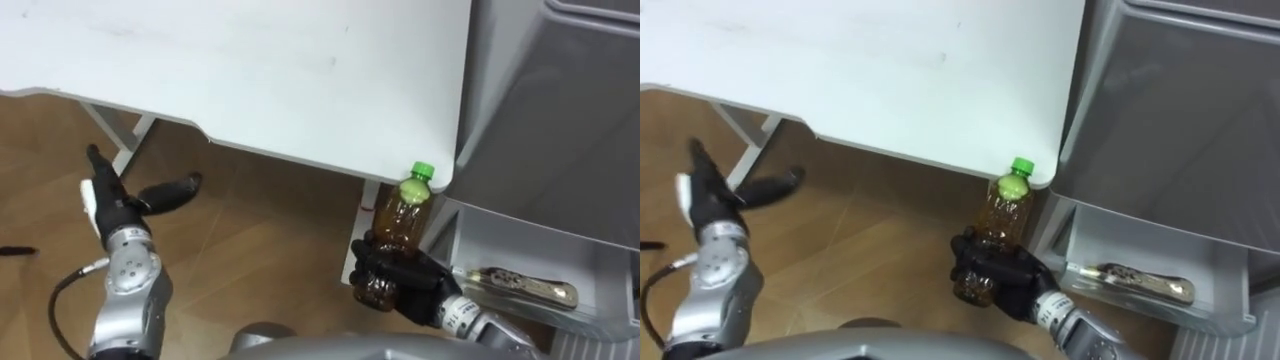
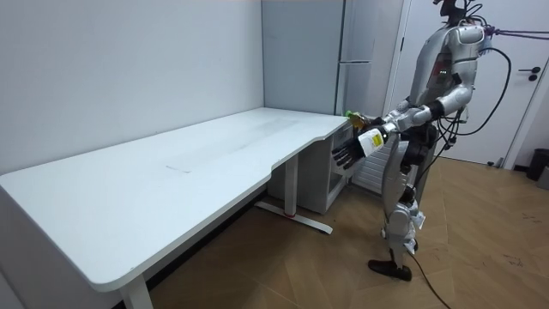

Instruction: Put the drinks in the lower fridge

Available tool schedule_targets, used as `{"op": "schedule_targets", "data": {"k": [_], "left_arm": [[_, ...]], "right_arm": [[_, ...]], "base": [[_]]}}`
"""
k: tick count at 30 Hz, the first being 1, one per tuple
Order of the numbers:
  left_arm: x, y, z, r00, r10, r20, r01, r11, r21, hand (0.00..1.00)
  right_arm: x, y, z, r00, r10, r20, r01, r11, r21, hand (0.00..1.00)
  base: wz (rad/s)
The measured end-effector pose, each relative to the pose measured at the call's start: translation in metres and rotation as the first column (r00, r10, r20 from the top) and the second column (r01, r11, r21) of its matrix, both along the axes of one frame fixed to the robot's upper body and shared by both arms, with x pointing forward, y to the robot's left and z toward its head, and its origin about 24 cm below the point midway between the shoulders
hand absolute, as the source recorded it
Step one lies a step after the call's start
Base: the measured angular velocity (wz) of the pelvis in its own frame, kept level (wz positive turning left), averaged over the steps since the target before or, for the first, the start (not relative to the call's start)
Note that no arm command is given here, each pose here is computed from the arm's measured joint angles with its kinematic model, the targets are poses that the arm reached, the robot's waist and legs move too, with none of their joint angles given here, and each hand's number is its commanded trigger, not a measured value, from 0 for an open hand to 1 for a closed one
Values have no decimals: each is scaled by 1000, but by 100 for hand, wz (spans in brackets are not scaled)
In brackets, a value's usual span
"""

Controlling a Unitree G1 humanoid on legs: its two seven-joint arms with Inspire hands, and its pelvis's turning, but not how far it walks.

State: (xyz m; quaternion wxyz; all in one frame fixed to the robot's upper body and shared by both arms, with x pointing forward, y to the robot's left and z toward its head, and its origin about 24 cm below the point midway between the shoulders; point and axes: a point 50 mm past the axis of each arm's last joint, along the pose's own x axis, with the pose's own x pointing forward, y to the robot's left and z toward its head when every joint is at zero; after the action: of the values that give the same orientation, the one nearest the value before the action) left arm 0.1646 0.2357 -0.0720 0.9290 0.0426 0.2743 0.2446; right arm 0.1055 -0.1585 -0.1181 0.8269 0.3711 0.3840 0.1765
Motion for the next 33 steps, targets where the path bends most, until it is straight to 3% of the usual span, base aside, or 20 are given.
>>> {"op": "schedule_targets", "data": {"k": [7, 14, 22, 30, 33], "left_arm": [[-30, -9, -32, 975, -117, -189, 111, 993, -42, 0], [-51, -17, -53, 909, -229, -348, 223, 973, -58, 0], [-70, -17, -66, 867, -246, -433, 212, 969, -125, 0], [-94, -14, -82, 807, -232, -544, 173, 972, -159, 0], [-96, -14, -82, 804, -227, -550, 168, 973, -156, 0]], "right_arm": [[-2, 1, -1, 1000, 5, -4, -5, 1000, -2, 100], [-1, 2, -1, 1000, 10, -3, -10, 1000, -1, 100], [-5, -7, -5, 999, -26, -27, 25, 999, -32, 100], [-31, -28, -29, 950, -185, -253, 135, 970, -202, 100], [-27, -33, -32, 936, -220, -275, 147, 954, -261, 100]], "base": [[0], [-3], [-6], [-12], [-5]]}}
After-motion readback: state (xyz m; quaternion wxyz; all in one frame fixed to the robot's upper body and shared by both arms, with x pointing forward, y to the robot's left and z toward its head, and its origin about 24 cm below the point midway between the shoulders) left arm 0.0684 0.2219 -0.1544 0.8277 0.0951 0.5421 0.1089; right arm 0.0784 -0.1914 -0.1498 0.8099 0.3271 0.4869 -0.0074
